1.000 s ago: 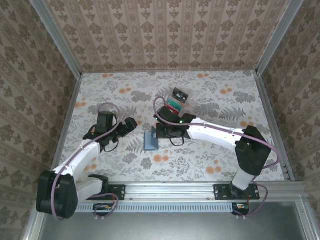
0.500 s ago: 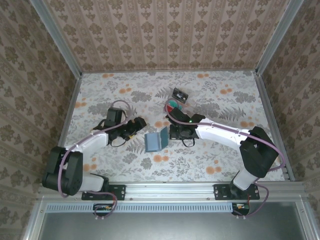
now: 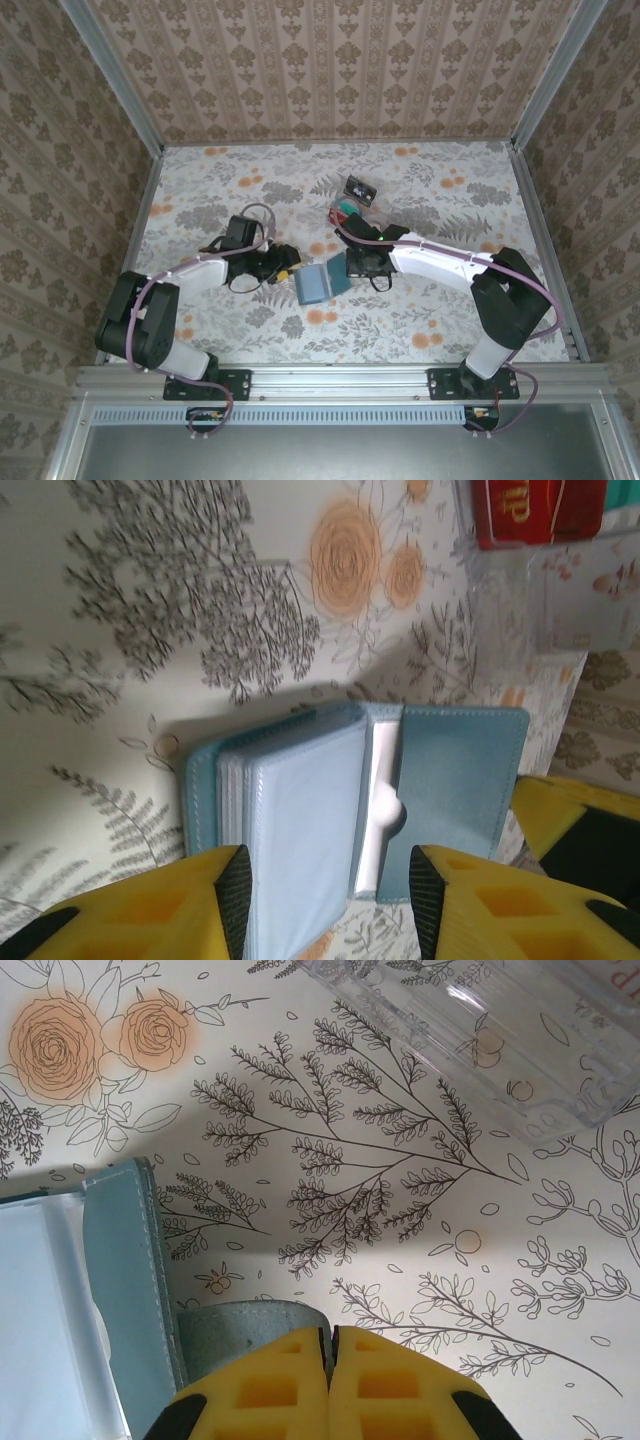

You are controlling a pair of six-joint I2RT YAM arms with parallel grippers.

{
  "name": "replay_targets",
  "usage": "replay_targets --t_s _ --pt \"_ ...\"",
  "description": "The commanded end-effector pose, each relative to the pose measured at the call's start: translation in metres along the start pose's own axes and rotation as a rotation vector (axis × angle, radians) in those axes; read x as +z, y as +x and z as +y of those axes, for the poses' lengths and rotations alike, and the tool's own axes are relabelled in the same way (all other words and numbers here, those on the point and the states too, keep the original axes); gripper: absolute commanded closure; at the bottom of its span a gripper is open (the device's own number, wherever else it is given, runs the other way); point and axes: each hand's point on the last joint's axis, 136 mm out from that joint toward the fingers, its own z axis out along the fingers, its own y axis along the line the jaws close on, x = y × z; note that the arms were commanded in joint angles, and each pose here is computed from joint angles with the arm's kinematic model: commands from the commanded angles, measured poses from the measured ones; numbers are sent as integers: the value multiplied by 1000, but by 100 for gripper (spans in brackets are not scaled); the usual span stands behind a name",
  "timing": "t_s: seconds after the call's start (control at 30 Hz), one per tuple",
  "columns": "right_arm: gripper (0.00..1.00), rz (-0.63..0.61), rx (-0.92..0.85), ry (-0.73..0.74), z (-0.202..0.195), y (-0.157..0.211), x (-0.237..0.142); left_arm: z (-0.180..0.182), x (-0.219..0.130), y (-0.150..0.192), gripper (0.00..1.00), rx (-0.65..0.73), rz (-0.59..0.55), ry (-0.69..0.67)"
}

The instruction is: Take the credit cards out of the card holder

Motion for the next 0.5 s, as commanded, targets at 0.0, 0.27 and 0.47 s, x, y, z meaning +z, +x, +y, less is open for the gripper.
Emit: replay_targets --t_s 0.0,0.27,0.47 --pt "95 2 -15 59 -11 2 6 -8 5 14 52 28 56 28" --pt "95 29 -17 81 -15 9 16 8 12 23 52 -30 75 -15" --pt "95 34 -14 64 -13 10 18 8 18 21 52 -42 87 -3"
